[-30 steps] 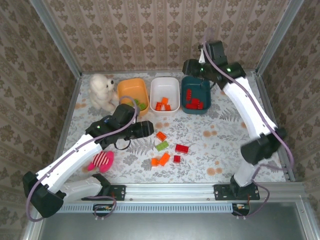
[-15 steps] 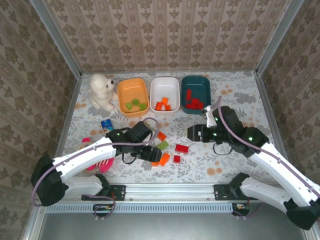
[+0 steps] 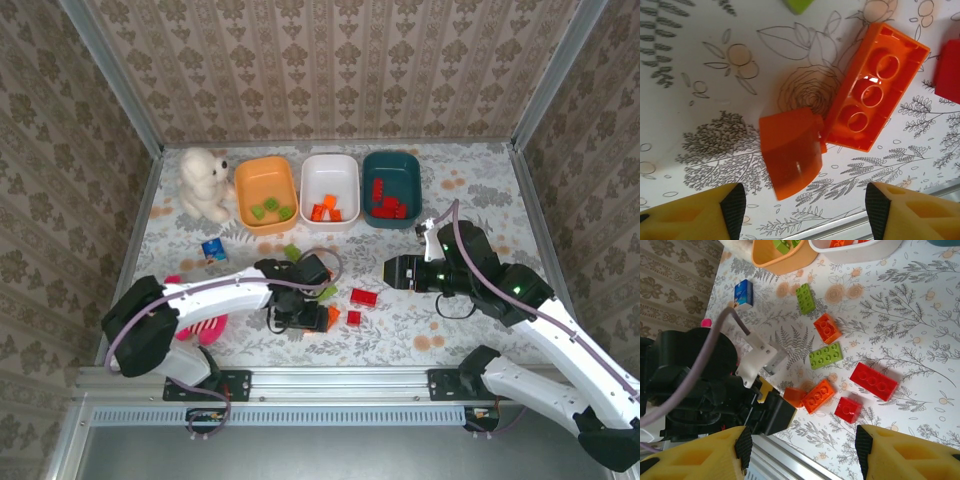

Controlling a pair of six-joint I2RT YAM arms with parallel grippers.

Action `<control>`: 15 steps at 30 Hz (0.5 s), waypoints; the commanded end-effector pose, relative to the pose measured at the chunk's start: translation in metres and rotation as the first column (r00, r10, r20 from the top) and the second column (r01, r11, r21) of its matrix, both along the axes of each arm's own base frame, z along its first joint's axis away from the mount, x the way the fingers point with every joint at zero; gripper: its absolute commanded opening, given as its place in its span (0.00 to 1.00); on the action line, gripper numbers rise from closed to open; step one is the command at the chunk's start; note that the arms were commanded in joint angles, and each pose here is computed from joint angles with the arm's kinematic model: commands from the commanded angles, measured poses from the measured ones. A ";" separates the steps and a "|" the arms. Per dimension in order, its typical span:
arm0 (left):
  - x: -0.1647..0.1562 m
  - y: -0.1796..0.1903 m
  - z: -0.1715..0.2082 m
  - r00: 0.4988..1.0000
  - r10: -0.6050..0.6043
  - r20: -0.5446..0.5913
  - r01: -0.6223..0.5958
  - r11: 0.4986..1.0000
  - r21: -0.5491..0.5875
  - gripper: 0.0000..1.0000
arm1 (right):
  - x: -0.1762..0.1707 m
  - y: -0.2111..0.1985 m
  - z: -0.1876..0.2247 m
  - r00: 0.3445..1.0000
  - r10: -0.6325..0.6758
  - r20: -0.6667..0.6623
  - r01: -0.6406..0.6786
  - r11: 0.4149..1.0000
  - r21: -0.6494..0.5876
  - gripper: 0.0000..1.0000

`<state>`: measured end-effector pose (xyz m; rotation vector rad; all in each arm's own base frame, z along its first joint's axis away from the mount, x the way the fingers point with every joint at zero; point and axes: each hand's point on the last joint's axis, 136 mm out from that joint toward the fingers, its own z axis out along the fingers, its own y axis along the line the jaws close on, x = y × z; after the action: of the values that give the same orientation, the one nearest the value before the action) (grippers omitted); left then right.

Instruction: Sort the legos into containers by color

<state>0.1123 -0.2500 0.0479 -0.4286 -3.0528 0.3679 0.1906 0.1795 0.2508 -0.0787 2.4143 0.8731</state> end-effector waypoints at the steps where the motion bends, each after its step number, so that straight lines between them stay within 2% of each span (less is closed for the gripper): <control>1: 0.006 -0.012 0.013 0.994 -0.076 0.082 0.073 0.997 0.037 0.73 | -0.004 -0.002 -0.005 1.000 0.008 -0.017 -0.008 1.000 -0.023 0.60; 4: 0.020 -0.025 0.028 0.970 -0.176 0.168 0.164 0.983 0.081 0.74 | -0.004 -0.005 -0.003 1.000 0.000 -0.013 0.000 1.000 -0.026 0.60; 7: 0.033 -0.036 0.033 0.939 -0.282 0.196 0.260 0.957 0.130 0.74 | -0.006 -0.010 0.001 1.000 -0.024 0.005 0.024 0.999 -0.025 0.60; 11: 0.032 -0.051 0.020 0.901 -0.402 0.161 0.379 0.912 0.154 0.70 | -0.009 -0.020 0.015 0.997 -0.063 0.051 0.063 0.998 0.008 0.59; 15: 0.031 -0.051 0.007 0.888 -0.442 0.131 0.418 0.892 0.175 0.66 | -0.011 -0.026 0.031 0.992 -0.094 0.086 0.090 0.995 0.042 0.60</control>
<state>0.1483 -0.3126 0.0615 -1.0205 -3.0620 0.1933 0.1808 0.1624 0.2687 -0.0398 2.3337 0.8653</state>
